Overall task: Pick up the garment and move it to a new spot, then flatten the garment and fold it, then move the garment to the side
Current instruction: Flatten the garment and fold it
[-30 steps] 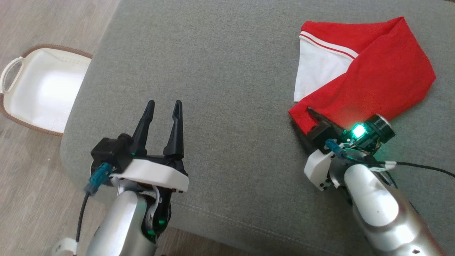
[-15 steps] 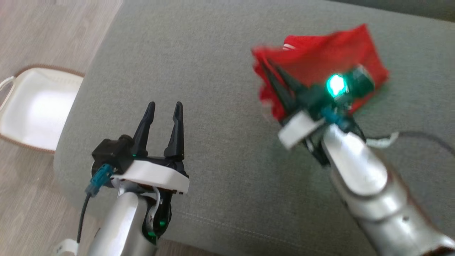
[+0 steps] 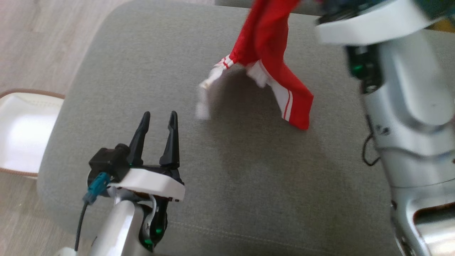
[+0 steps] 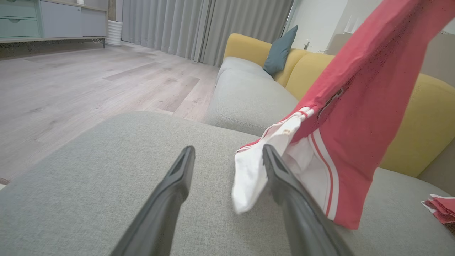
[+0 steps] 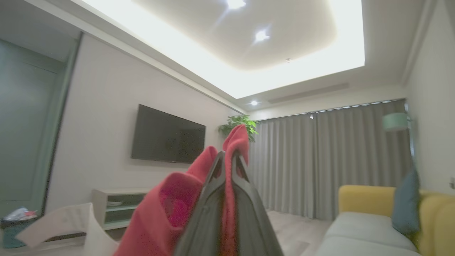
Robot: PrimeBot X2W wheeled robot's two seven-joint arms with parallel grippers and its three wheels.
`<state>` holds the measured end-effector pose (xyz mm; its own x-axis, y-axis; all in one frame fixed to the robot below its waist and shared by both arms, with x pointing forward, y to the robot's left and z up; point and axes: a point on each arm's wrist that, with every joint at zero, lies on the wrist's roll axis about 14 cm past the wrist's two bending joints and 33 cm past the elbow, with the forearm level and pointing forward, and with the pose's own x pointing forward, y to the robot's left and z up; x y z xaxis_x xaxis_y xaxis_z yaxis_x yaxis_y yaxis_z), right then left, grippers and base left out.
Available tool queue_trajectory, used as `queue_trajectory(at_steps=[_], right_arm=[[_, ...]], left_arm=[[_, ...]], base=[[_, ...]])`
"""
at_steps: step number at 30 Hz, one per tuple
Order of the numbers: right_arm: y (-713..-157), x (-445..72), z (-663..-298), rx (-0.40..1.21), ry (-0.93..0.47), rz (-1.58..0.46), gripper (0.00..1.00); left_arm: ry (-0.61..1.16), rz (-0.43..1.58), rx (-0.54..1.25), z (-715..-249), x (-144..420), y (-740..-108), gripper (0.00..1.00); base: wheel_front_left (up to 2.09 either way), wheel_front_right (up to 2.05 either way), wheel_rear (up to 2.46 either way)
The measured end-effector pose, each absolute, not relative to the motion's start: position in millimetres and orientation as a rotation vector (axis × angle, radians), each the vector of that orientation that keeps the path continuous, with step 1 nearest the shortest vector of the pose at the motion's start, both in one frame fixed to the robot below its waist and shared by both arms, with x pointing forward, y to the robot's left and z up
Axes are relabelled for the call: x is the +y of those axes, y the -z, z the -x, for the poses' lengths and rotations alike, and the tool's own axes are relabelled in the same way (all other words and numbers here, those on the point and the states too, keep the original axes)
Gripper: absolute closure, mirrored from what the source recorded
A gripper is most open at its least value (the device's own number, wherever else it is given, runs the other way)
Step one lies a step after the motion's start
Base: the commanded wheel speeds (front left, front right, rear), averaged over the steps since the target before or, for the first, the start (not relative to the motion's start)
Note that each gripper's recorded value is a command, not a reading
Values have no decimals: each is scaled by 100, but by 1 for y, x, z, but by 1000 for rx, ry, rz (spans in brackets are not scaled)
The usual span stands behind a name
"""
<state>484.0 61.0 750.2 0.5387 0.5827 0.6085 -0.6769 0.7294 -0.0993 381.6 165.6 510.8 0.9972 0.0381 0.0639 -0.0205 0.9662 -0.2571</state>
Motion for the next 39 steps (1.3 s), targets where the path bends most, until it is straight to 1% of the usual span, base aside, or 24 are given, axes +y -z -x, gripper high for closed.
queue_trajectory(at_steps=[1, 2, 3, 5, 8, 11, 15, 16, 17, 21, 23, 27, 29, 33, 37, 39], right_arm=[[-748, 48, -494, -651, -705, -160, 100], [-735, 18, -516, -602, -598, -163, 100], [-725, 0, -527, -568, -539, -159, 100], [-699, -35, -543, -495, -428, -137, 100], [-641, -97, -555, -330, -260, -110, 100], [-575, -158, -547, -150, -121, -57, 100], [-504, -217, -515, 40, 19, -27, 100], [-490, -228, -507, 80, 46, -19, 44], [-479, -236, -499, 114, 68, -8, 0], [-462, -257, -478, 158, 135, 22, 0], [-464, -254, -475, 143, 141, 11, 0], [-487, -237, -475, 46, 102, 24, 0], [-504, -222, -476, -18, 56, 37, 0], [-528, -173, -470, -110, -90, 56, 0], [-517, -131, -447, -93, -217, 49, 0], [-508, -119, -437, -69, -254, 45, 0]], left_arm=[[-27, 260, -69, -383, 165, -511, 0], [-21, 263, -69, -385, 163, -511, 0], [-16, 264, -67, -387, 161, -510, 0], [-4, 267, -65, -390, 157, -509, 0], [14, 272, -56, -394, 150, -507, 0], [33, 276, -46, -398, 144, -503, 0], [56, 280, -32, -403, 136, -499, 0], [60, 281, -29, -404, 134, -498, 0], [64, 282, -26, -405, 132, -497, 0], [94, 268, -22, -408, 124, -495, 0], [105, 262, -19, -409, 121, -494, 0], [129, 259, -25, -410, 115, -496, 0], [137, 259, -34, -409, 113, -500, 0], [148, 259, -53, -408, 110, -507, 0], [151, 258, -65, -405, 109, -512, 0], [150, 258, -67, -404, 110, -513, 0]], base=[[0, 0, 0], [0, 0, 0], [0, 0, 0], [0, 0, 0], [0, 0, 0], [0, 0, 0], [0, 0, 0], [0, 0, 0], [0, 0, 0], [0, 0, 0], [0, 0, 0], [0, 0, 0], [0, 0, 0], [0, 0, 0], [0, 0, 0], [0, 0, 0]])
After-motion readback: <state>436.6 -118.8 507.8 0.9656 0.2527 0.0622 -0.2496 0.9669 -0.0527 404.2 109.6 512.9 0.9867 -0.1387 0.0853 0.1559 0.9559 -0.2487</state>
